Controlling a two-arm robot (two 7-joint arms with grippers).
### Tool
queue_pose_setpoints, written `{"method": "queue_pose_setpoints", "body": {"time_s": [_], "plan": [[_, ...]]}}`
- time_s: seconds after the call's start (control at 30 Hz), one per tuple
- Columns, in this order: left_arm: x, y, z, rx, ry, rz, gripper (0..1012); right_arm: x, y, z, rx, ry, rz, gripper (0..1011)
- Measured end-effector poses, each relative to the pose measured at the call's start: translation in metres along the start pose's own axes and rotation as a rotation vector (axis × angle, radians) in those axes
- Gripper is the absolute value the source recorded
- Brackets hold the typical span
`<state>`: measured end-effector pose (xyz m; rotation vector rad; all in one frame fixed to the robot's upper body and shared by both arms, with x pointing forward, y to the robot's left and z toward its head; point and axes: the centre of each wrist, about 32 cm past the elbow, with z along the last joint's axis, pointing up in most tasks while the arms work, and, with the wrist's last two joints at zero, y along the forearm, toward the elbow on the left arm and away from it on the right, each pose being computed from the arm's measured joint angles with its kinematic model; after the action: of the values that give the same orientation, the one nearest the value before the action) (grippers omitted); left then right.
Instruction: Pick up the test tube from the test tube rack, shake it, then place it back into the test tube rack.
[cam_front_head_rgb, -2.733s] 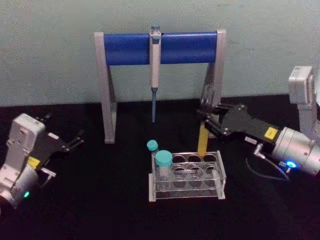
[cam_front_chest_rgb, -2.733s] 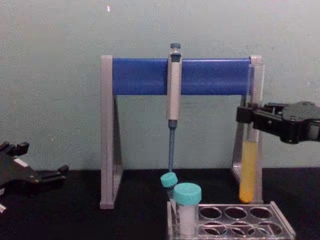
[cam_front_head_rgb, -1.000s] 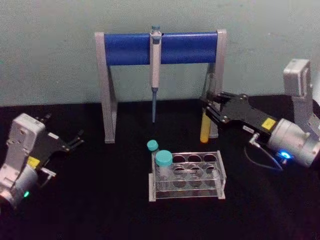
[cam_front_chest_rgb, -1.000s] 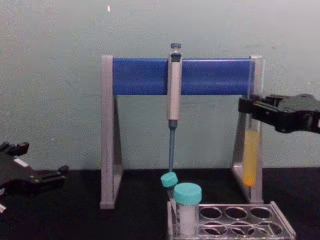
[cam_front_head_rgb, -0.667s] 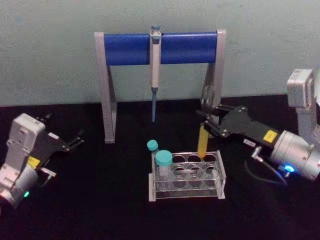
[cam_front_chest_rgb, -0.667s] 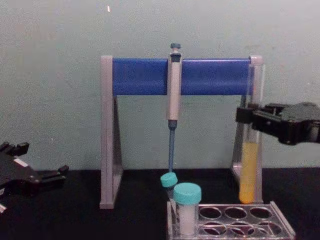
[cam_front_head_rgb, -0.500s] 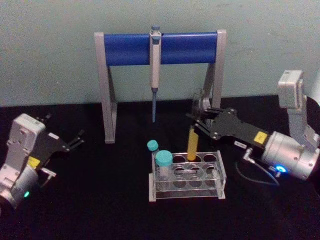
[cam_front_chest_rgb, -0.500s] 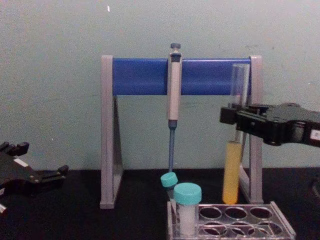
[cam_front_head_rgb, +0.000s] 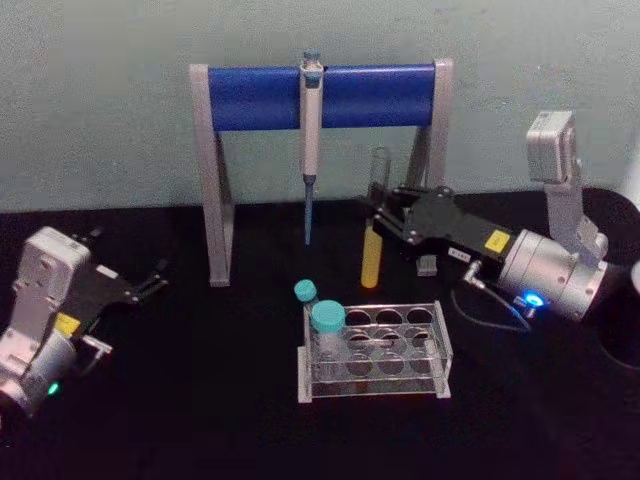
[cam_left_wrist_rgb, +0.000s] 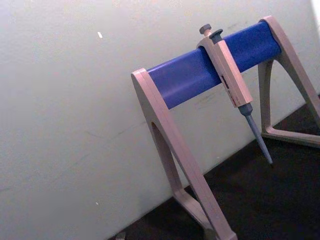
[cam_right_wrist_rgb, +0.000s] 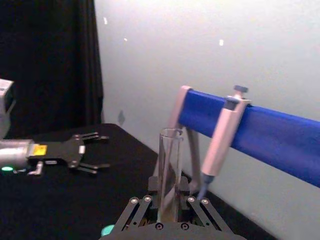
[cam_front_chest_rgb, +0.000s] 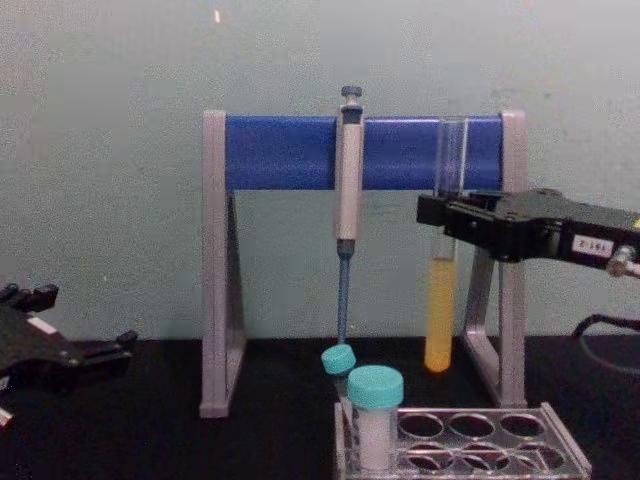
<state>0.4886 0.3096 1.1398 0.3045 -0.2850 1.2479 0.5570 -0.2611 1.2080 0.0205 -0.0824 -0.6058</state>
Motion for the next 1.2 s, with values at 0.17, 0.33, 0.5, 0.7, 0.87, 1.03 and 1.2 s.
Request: {"method": "queue_pose_setpoints", "body": {"time_s": [0.17, 0.33, 0.5, 0.7, 0.87, 1.03, 1.2], "plan": [[0.0000, 0.0000, 0.0000, 0.000, 0.000, 0.000, 1010, 0.005, -0.005, 0.001, -0.003, -0.006, -0.033, 230], [0.0000, 0.0000, 0.0000, 0.000, 0.000, 0.000, 1010, 0.006, -0.010, 0.000, -0.005, -0.007, -0.050, 230], [0.0000, 0.0000, 0.0000, 0.000, 0.000, 0.000, 1010, 0.006, -0.011, 0.001, -0.003, -0.009, -0.051, 232], [0.0000, 0.0000, 0.0000, 0.000, 0.000, 0.000, 1010, 0.006, -0.010, 0.000, -0.001, -0.008, -0.047, 230], [0.0000, 0.0000, 0.0000, 0.000, 0.000, 0.000, 1010, 0.006, -0.010, 0.001, 0.000, -0.010, -0.046, 232], [0.0000, 0.0000, 0.0000, 0.000, 0.000, 0.000, 1010, 0.005, -0.009, 0.001, 0.000, -0.012, -0.047, 232], [0.0000, 0.0000, 0.0000, 0.000, 0.000, 0.000, 1009, 0.004, -0.012, 0.001, -0.001, -0.017, -0.060, 230]]}}
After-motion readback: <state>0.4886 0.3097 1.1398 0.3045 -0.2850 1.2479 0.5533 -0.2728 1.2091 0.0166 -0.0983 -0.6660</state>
